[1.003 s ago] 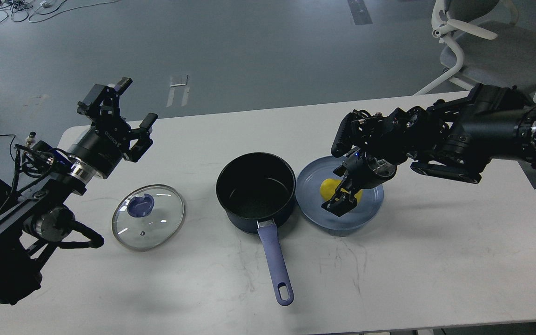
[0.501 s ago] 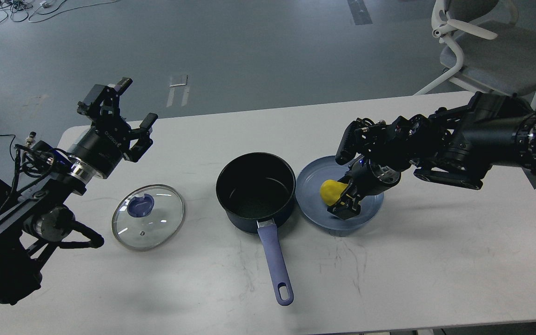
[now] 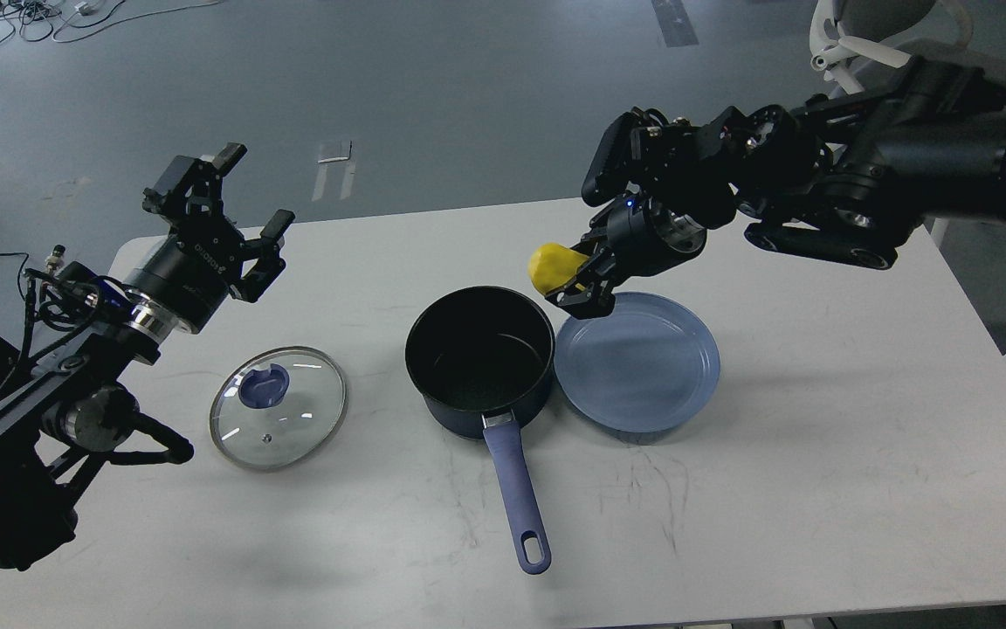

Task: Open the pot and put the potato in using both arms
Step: 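Carry the potato over the saucepan and lower it inside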

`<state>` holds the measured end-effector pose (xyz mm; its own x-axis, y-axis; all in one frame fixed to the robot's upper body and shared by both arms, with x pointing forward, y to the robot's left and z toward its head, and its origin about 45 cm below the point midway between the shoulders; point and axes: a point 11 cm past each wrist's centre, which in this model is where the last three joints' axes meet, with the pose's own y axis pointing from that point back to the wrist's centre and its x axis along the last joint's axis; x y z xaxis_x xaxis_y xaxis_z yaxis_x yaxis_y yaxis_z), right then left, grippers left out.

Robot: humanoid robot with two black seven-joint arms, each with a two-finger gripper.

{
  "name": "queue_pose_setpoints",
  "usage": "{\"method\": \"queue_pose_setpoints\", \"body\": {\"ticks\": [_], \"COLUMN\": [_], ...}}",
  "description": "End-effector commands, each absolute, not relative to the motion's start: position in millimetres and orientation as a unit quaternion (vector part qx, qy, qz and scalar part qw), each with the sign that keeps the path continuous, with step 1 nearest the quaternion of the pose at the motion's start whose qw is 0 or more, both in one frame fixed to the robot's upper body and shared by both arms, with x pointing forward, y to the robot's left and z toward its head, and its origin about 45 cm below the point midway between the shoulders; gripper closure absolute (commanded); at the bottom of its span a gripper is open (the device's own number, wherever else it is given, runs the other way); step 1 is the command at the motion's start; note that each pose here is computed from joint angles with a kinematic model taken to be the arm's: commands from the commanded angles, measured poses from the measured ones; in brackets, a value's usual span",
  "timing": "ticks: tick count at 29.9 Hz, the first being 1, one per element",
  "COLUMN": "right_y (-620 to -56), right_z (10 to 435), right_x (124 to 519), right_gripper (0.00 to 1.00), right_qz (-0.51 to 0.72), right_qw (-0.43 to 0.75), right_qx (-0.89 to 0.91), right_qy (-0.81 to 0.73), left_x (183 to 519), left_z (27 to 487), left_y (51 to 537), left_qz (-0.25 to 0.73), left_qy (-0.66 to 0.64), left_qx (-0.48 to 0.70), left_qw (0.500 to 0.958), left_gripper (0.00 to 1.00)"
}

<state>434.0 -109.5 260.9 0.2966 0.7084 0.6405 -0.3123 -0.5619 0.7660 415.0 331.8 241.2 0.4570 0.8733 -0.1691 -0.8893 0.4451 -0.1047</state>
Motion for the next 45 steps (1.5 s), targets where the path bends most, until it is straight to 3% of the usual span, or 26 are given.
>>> {"method": "queue_pose_setpoints", "body": {"ticks": [1,7,32,34,36,45], "right_y": [-73.8,-41.5,-61.0,-61.7,-62.7,-64.9], "right_z": [273.0,257.0,217.9,216.1,212.8,211.3], "right_x": [429.2,412.1,412.5,412.1,411.0,414.1], "right_gripper": [0.86,0.86,0.83,0.8,0.62,0.22], "right_qz": [0.576,0.569,0.505,0.503,0.5,0.496], "right_qw": [0.415,0.392,0.397,0.398,0.397,0.396], "right_qx": [0.691,0.705,0.758,0.759,0.762,0.767], "right_qy": [0.136,0.157,0.11,0.11,0.109,0.095], "left_x": [415.5,415.5,415.3,415.3,415.3,415.2], "left_z": [241.9,242.2,242.9,242.9,243.1,243.3], "left_y": [330.7,331.4,332.3,332.3,332.9,332.5], "left_qz": [0.518,0.519,0.519,0.519,0.519,0.519], "left_qy": [0.045,0.045,0.044,0.044,0.043,0.043], "left_qx": [-0.09,-0.09,-0.09,-0.09,-0.089,-0.09], "left_qw": [0.849,0.849,0.849,0.849,0.849,0.849], "left_gripper": [0.02,0.02,0.02,0.02,0.02,0.02]}}
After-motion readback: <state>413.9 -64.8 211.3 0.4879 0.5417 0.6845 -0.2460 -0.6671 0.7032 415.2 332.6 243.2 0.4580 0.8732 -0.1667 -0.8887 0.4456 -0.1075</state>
